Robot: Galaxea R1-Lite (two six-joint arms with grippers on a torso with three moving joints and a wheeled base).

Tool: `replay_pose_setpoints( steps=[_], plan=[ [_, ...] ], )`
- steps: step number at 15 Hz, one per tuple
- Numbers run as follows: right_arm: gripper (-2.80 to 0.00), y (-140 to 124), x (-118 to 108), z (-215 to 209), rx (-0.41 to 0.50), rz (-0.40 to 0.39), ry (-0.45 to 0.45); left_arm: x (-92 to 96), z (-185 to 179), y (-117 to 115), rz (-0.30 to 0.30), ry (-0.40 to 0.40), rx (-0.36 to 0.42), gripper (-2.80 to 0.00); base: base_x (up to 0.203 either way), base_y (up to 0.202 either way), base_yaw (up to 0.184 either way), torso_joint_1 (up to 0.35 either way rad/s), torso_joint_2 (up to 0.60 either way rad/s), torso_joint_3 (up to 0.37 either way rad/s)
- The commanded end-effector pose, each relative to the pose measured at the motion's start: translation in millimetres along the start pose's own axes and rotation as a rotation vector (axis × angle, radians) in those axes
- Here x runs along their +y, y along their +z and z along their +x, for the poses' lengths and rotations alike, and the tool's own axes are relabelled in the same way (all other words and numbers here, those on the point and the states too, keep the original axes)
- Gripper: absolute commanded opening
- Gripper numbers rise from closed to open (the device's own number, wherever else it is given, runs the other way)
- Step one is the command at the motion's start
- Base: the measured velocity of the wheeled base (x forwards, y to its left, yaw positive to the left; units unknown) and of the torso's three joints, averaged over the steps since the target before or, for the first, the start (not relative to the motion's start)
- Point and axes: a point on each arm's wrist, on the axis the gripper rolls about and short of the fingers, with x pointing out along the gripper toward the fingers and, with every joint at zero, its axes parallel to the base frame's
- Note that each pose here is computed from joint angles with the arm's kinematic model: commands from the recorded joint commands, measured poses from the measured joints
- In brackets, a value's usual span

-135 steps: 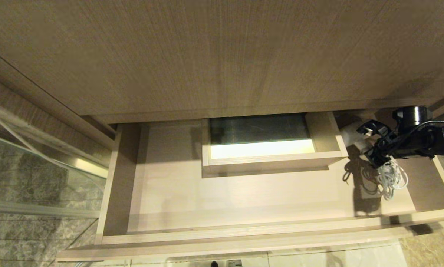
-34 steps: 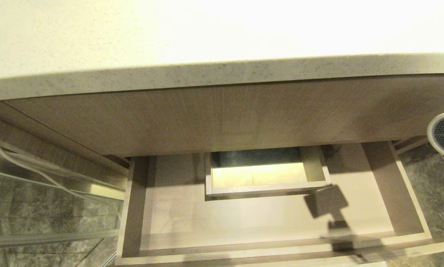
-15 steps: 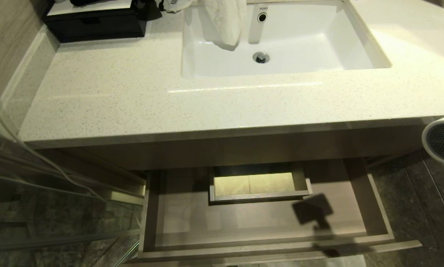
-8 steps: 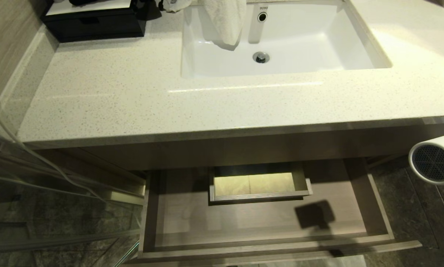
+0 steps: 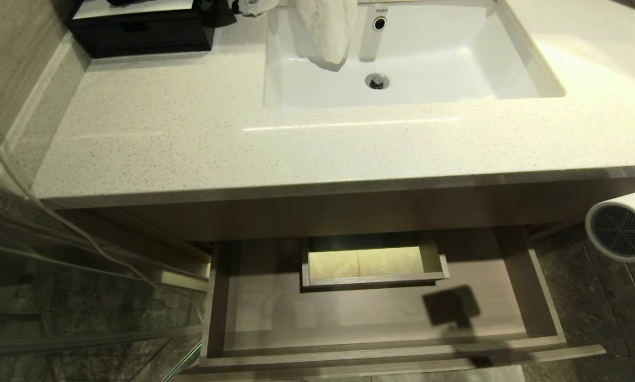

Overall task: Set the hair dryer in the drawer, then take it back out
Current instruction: Place it on the countertop

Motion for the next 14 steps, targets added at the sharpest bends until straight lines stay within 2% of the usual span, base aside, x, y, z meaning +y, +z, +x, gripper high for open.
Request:
replay_pose_setpoints(
  steps=[1,3,9,14],
  plan=[
    [-2.8,-0.5,0.4,-0.5,0.002,-0.002,0.003,0.0,-0.1,0.2,0.0,0.0,-0.001,-2.8,-0.004,-0.005,0.059,0.002,0.0,0.006],
    [-2.8,-0.3,0.5,-0.9,-0.001,-0.011,0.002,0.0,0.0,-0.1,0.0,0.0,0.001,-2.8,-0.004,-0.005,0.116,0.002,0.0,0.004],
    [-2.8,-1.1,1.4,-2.7,-0.004,-0.023,0.002,0.0,0.0,-0.1,0.0,0.0,0.001,-2.8,0.001,-0.009,0.192,0.002,0.0,0.001],
    [-2.8,-1.4,2.2,-4.6,-0.01,-0.024,0.0,0.0,0.0,-0.1,0.0,0.0,0.001,-2.8,0.0,0.0,0.02,0.0,0.0,0.0]
  ],
)
